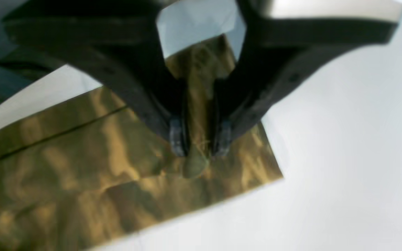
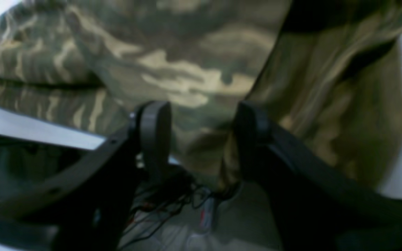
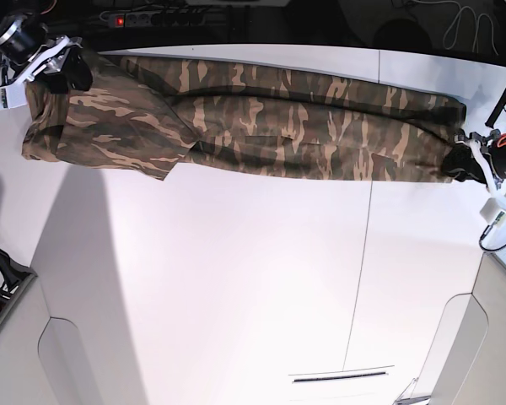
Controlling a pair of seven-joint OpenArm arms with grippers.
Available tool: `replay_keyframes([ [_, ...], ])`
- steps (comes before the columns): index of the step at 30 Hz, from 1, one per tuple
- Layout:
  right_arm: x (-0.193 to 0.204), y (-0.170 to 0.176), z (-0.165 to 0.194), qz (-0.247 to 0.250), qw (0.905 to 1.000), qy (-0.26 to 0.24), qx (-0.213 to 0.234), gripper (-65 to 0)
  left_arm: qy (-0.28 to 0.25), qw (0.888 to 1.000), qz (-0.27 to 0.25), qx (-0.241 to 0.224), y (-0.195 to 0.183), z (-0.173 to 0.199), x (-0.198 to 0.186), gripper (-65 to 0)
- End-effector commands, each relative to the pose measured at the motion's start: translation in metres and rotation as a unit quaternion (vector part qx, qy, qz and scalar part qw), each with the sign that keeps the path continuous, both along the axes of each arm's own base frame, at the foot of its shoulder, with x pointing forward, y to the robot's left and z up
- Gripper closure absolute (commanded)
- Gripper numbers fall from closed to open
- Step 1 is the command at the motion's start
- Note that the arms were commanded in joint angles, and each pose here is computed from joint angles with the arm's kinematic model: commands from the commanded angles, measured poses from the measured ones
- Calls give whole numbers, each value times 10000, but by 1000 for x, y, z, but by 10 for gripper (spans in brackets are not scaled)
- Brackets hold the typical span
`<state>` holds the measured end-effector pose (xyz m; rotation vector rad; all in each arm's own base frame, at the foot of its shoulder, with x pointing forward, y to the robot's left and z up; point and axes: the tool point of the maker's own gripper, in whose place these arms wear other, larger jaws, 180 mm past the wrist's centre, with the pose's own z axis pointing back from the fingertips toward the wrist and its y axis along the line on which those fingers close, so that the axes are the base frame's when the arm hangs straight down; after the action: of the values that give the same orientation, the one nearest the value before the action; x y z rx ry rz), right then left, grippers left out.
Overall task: Fold the T-shirt properly
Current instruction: 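Fold the held edge over toward the collar edge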
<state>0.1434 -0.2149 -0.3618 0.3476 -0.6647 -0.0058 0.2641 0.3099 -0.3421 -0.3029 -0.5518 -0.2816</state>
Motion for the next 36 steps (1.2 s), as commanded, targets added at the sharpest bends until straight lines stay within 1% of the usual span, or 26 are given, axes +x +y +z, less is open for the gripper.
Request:
replay_keyframes([
  [1, 9, -4, 17, 6, 9995, -320, -81, -297, -388, 9992, 54, 53, 11, 25, 14, -141],
  [6, 24, -18, 55, -41, 9948, -871, -525, -296, -950, 9937, 596, -85, 42, 66, 24, -146],
  [8, 32, -18, 64, -27, 9927, -1057, -587, -274, -1142, 9905, 758, -87, 53, 78, 26, -189],
  [9, 37, -17, 67, -28, 9917, -1148, -582, -240, -1200, 9894, 810, -76, 56, 82, 27, -213],
  [11, 46, -16, 71, -59, 9902, -1282, -554, -137, -1220, 9888, 862, -64, 60, 84, 26, -244],
  [14, 53, -13, 74, -155, 9887, -1417, -460, -6, -1081, 9902, 874, -97, 58, 76, 22, -244],
  [18, 57, -15, 68, -297, 9890, -1415, -314, 0, -921, 9914, 915, -182, 54, 63, 12, -244],
  [22, 57, -25, 43, -568, 9914, -1181, -63, 0, -805, 9909, 1008, -389, 43, 44, 4, -248],
  [26, 54, -37, 8, -909, 9923, -793, 282, 0, -876, 9865, 1266, -566, 38, 25, 4, -363],
  [28, 53, -41, -7, -1052, 9915, -629, 438, 0, -951, 9838, 1442, -480, 43, 15, 5, -390],
  [30, 53, -43, -18, -1158, 9904, -508, 563, 0, -969, 9818, 1579, -420, 49, 8, 4, -391],
  [32, 52, -44, -25, -1186, 9898, -450, 641, 0, -953, 9801, 1674, -481, 52, 4, 3, -391],
  [36, 51, -42, -28, -1202, 9891, -430, 739, 0, -846, 9798, 1711, -601, 49, -3, -3, -391],
])
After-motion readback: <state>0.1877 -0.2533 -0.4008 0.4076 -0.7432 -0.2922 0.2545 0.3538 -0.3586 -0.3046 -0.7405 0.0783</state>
